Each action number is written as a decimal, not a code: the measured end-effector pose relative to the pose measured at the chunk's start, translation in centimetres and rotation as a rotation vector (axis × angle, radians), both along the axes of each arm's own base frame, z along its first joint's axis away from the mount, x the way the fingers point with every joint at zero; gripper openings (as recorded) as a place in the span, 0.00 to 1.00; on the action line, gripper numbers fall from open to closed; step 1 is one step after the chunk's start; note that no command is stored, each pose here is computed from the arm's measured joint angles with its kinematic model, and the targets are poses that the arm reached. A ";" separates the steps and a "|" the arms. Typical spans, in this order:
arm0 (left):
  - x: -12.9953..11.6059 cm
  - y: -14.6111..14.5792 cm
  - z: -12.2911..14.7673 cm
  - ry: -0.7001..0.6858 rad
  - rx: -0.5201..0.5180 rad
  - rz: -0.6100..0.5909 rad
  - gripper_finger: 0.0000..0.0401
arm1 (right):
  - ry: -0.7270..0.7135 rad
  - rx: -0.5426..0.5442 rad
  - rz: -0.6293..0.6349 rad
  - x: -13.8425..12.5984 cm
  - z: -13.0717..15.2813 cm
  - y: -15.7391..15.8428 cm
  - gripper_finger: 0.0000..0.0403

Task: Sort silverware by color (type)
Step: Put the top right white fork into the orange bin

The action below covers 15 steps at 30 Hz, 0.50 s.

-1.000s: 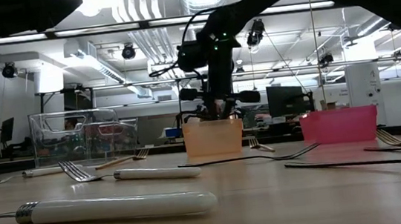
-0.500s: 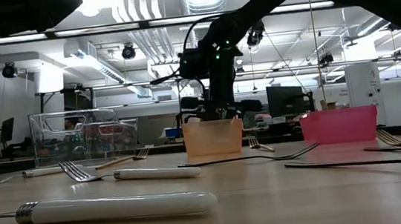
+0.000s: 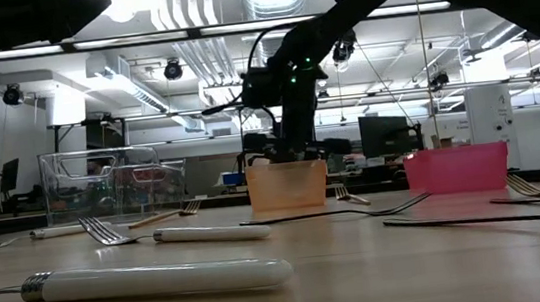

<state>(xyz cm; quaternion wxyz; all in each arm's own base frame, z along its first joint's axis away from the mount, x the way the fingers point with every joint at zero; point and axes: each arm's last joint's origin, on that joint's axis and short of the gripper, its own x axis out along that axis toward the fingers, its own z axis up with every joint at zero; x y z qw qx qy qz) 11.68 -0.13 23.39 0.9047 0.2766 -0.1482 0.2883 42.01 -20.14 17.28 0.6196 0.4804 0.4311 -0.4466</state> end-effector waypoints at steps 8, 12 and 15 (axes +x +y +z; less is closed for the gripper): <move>0.0 0.0 0.0 -0.002 -0.002 -0.001 0.10 | 0.004 0.000 0.004 -0.1 -0.3 0.0 0.07; 0.0 0.0 0.1 -0.008 -0.003 -0.002 0.10 | 0.016 0.006 0.005 -0.2 -0.6 0.1 0.07; 0.0 0.0 0.1 -0.010 -0.004 -0.002 0.10 | 0.023 0.008 0.004 -0.3 -0.9 0.2 0.07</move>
